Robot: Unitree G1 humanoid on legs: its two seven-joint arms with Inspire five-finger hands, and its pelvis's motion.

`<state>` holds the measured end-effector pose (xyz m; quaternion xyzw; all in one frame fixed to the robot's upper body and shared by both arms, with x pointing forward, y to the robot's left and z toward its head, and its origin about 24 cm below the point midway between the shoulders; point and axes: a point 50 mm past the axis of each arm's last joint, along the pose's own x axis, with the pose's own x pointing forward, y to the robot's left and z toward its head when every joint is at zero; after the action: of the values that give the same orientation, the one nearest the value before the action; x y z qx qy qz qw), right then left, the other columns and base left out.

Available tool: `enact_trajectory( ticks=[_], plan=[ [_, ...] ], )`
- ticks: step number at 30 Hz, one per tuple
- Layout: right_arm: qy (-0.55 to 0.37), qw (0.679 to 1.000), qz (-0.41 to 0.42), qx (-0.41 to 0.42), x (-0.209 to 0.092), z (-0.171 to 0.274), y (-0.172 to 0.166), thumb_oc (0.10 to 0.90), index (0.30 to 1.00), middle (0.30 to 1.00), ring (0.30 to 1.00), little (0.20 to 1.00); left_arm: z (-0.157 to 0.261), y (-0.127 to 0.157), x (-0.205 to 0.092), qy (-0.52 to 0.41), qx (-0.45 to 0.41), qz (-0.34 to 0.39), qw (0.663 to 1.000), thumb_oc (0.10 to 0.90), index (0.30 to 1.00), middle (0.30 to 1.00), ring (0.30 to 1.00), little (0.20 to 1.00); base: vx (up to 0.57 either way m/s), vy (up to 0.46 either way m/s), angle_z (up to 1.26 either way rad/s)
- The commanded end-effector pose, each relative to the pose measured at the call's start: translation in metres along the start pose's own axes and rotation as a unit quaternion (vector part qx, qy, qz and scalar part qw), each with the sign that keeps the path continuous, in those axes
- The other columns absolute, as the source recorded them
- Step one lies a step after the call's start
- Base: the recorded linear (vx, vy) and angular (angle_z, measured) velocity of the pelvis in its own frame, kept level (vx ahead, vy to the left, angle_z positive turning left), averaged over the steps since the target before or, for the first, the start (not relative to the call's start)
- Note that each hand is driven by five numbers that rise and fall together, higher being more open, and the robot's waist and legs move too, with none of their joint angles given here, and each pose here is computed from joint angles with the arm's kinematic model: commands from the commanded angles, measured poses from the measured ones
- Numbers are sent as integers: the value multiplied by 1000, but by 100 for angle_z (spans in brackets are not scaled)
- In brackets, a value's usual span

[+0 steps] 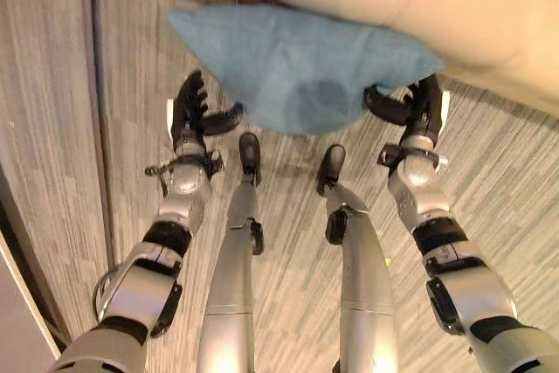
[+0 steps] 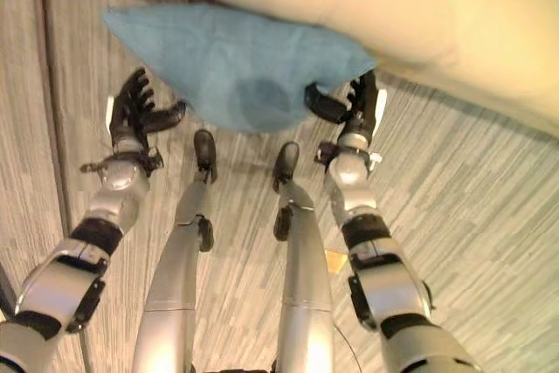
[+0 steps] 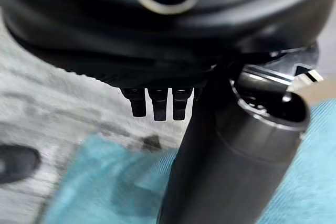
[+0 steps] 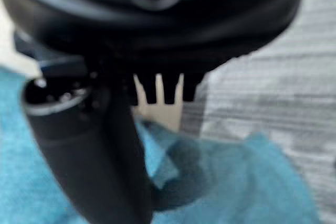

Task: Pick up all the scattered cushions and arrange them neatly on the sofa.

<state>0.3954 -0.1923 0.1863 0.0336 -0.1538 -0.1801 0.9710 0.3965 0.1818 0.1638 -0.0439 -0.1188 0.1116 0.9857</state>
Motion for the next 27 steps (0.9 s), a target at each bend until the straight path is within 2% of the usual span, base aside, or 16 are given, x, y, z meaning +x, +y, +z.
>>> enact_trajectory(
  ticks=[1,2,4,6,7,8,9,10,15,21,24,27],
  plan=[
    [-23,997,66,25,-22,-7,26,800,900,900,900,900,-17,8,-11,3,-21,25,999,800,900,900,900,900,14,-27,4],
    [-36,994,97,39,-24,3,48,800,900,900,900,900,-4,-10,-6,-10,-55,12,998,800,900,900,900,900,0,0,0],
    [-50,990,119,48,-26,13,63,800,900,900,900,900,10,-27,-3,-29,-79,-4,996,800,900,900,900,900,0,0,0],
    [-69,983,152,79,-32,28,84,800,900,900,900,900,31,-57,-4,-57,-108,-43,992,800,900,900,900,900,20,-19,3],
    [-69,983,152,79,-31,29,84,800,900,900,900,900,31,-57,-4,-57,-108,-43,992,800,900,900,900,900,33,-1,2],
    [-87,976,173,96,-34,40,94,477,415,415,415,415,46,-72,-5,-83,-111,-72,988,772,858,858,858,858,0,0,0],
    [-95,973,183,102,-36,45,98,400,300,300,300,300,52,-77,-7,-93,-116,-81,986,524,486,486,486,486,40,4,1],
    [-115,968,195,113,-38,54,100,400,300,300,300,300,63,-84,-10,-115,-126,-95,981,400,300,300,300,300,0,0,0],
    [-137,964,195,123,-43,56,89,400,300,300,300,300,65,-83,-18,-127,-159,-106,973,400,300,300,300,300,16,2,1],
    [-99,971,183,118,-58,21,68,400,300,300,300,300,32,-76,-38,-82,-190,-112,972,400,300,300,300,300,16,15,3],
    [-54,973,185,129,-79,-9,52,400,300,300,300,300,9,-71,-59,-62,-177,-134,973,400,300,300,300,300,-13,1,2],
    [-38,974,186,127,-92,-22,45,400,300,300,300,300,-3,-70,-72,-47,-184,-147,971,400,300,300,300,300,-18,-3,1]
  ],
)
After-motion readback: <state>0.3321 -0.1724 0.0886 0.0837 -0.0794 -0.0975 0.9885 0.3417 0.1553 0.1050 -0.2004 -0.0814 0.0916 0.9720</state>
